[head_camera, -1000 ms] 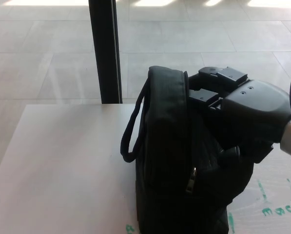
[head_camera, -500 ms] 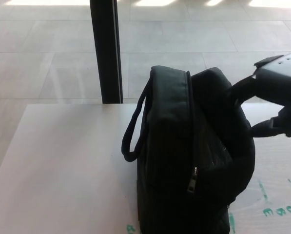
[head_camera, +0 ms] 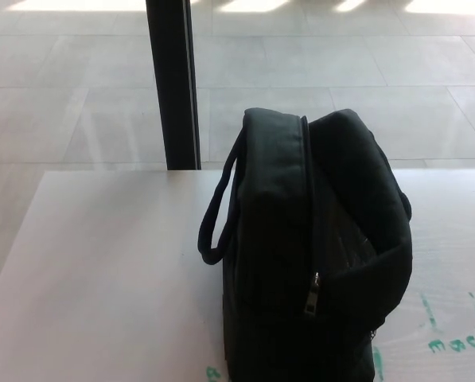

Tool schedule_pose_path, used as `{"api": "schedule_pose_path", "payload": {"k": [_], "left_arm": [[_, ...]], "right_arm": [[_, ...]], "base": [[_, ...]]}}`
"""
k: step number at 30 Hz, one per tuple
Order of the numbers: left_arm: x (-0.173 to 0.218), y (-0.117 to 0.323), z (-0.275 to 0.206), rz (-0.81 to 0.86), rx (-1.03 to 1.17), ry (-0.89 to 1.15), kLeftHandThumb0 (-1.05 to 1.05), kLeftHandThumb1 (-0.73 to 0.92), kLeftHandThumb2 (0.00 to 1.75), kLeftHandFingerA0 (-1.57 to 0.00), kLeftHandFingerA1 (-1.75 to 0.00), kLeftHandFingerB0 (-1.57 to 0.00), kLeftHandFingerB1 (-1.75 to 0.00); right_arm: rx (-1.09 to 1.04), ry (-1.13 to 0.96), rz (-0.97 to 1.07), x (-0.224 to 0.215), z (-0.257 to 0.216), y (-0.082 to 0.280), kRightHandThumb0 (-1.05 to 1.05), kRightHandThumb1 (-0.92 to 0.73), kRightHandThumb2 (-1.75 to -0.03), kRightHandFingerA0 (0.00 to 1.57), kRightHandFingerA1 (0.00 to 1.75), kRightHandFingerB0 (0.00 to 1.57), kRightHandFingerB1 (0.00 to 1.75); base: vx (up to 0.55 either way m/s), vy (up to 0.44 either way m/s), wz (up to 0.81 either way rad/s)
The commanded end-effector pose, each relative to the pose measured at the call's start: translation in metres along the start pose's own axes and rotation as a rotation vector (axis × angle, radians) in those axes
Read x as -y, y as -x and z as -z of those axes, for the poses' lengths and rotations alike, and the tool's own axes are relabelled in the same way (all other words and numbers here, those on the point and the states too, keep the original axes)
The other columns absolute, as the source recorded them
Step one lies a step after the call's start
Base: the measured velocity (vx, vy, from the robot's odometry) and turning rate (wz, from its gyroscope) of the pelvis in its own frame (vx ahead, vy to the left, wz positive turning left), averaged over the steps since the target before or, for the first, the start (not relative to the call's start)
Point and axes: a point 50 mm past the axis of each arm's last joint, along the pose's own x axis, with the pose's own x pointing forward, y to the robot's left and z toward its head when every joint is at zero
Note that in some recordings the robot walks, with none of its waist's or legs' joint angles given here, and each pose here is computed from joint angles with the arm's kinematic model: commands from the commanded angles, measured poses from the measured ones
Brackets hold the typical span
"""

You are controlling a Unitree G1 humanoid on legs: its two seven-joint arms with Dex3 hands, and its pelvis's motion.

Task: The robot uses its right hand to pick up the cube kept on the middle of the desk and put it inside the bag next to it

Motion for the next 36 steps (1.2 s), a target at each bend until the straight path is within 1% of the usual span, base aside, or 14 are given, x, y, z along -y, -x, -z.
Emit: {"api": "schedule_pose_path", "payload": {"k": [1, 2, 4, 6, 7, 15, 18, 22, 23, 27, 28, 32, 34, 36], "left_arm": [[-0.003, 0.003, 0.004, -0.012, -0.017, -0.02, -0.73, 0.69, 0.59, -0.3, -0.52, -0.23, -0.39], [-0.004, 0.003, 0.003, -0.007, -0.016, -0.02, -0.76, 0.53, 0.89, -0.25, -0.56, -0.17, -0.47], [-0.004, 0.003, 0.003, -0.014, -0.006, -0.058, -0.76, 0.54, 0.89, -0.26, -0.56, -0.19, -0.48], [-0.003, 0.003, 0.005, -0.012, -0.01, -0.049, -0.76, 0.54, 0.89, -0.25, -0.55, -0.18, -0.48], [-0.003, 0.003, 0.004, -0.017, -0.004, -0.007, -0.73, 0.68, 0.59, -0.31, -0.52, -0.23, -0.39], [-0.002, 0.001, 0.001, -0.01, 0.003, -0.007, -0.73, 0.68, 0.59, -0.3, -0.52, -0.22, -0.39], [-0.004, 0.003, 0.0, -0.009, 0.002, -0.008, -0.74, 0.55, 0.86, -0.24, -0.55, -0.18, -0.47], [-0.005, 0.003, -0.001, -0.009, 0.001, -0.019, -0.73, 0.7, 0.59, -0.29, -0.5, -0.2, -0.37], [-0.006, 0.004, -0.001, -0.018, 0.004, -0.032, -0.76, 0.53, 0.89, -0.27, -0.56, -0.19, -0.47], [-0.005, 0.003, -0.003, -0.028, 0.008, -0.049, -0.72, 0.7, 0.59, -0.32, -0.5, -0.23, -0.38], [-0.005, 0.003, -0.003, -0.026, 0.001, -0.061, -0.76, 0.55, 0.9, -0.26, -0.55, -0.18, -0.47], [-0.007, 0.005, 0.001, -0.029, -0.004, -0.058, -0.75, 0.54, 0.89, -0.26, -0.55, -0.18, -0.47], [-0.007, 0.005, 0.001, -0.022, -0.006, -0.059, -0.77, 0.54, 0.89, -0.25, -0.55, -0.18, -0.47], [-0.01, 0.006, -0.001, -0.026, 0.001, -0.062, -0.76, 0.71, 0.59, -0.29, -0.5, -0.22, -0.37]], "right_arm": [[-0.239, -0.339, 0.162, -0.02, 0.07, 0.065, -0.53, -0.48, -0.86, 0.63, 0.69, 0.45, 0.55], [-0.316, -0.383, 0.19, -0.031, 0.084, 0.077, -0.52, -0.48, -0.84, 0.6, 0.65, 0.45, 0.54], [-0.402, -0.494, 0.267, -0.054, 0.107, 0.095, -0.49, -0.6, -0.58, 0.68, 0.64, 0.51, 0.42], [-0.441, -0.512, 0.294, -0.065, 0.117, 0.102, -0.6, -0.5, -0.87, 0.64, 0.73, 0.45, 0.54], [-0.482, -0.571, 0.332, -0.077, 0.126, 0.11, -0.53, -0.6, -0.58, 0.69, 0.71, 0.53, 0.41], [-0.803, -0.806, 0.419, -0.173, 0.153, 0.154, -0.63, -0.62, -0.59, 0.62, 0.98, 0.44, 0.66], [-0.925, -0.906, 0.408, -0.205, 0.154, 0.165, -0.56, -0.61, -0.58, 0.63, 0.94, 0.43, 0.67], [-0.978, -0.983, 0.413, -0.22, 0.155, 0.167, -0.56, -0.61, -0.58, 0.6, 0.96, 0.42, 0.7], [-0.975, -0.993, 0.409, -0.223, 0.154, 0.166, -0.58, -0.61, -0.58, 0.64, 1.02, 0.4, 0.78], [-0.976, -0.993, 0.374, -0.23, 0.148, 0.164, -0.6, -0.61, -0.58, 0.62, 1.1, 0.39, 0.81], [-0.971, -0.988, 0.369, -0.23, 0.147, 0.164, -0.59, -0.61, -0.57, 0.62, 1.07, 0.4, 0.81], [-1.006, -1.023, 0.339, -0.24, 0.148, 0.162, -0.56, -0.61, -0.58, 0.63, 1.03, 0.36, 0.68], [-1.002, -1.024, 0.334, -0.241, 0.147, 0.162, -0.58, -0.48, -0.92, 0.72, 0.99, 0.38, 0.7], [-1.026, -1.053, 0.316, -0.246, 0.147, 0.157, -0.54, -0.61, -0.58, 0.57, 0.99, 0.34, 0.7]], "base": [[0.0, 0.0, 0.0], [0.0, 0.0, 0.0], [0.0, 0.0, 0.0], [0.0, 0.0, 0.0], [0.0, 0.0, 0.0], [0.0, 0.0, 0.0], [0.0, 0.0, 0.0], [0.0, 0.0, 0.0], [0.0, 0.0, 0.0], [0.0, 0.0, 0.0], [0.0, 0.0, 0.0], [0.0, 0.0, 0.0], [0.0, 0.0, 0.0], [0.0, 0.0, 0.0]]}}
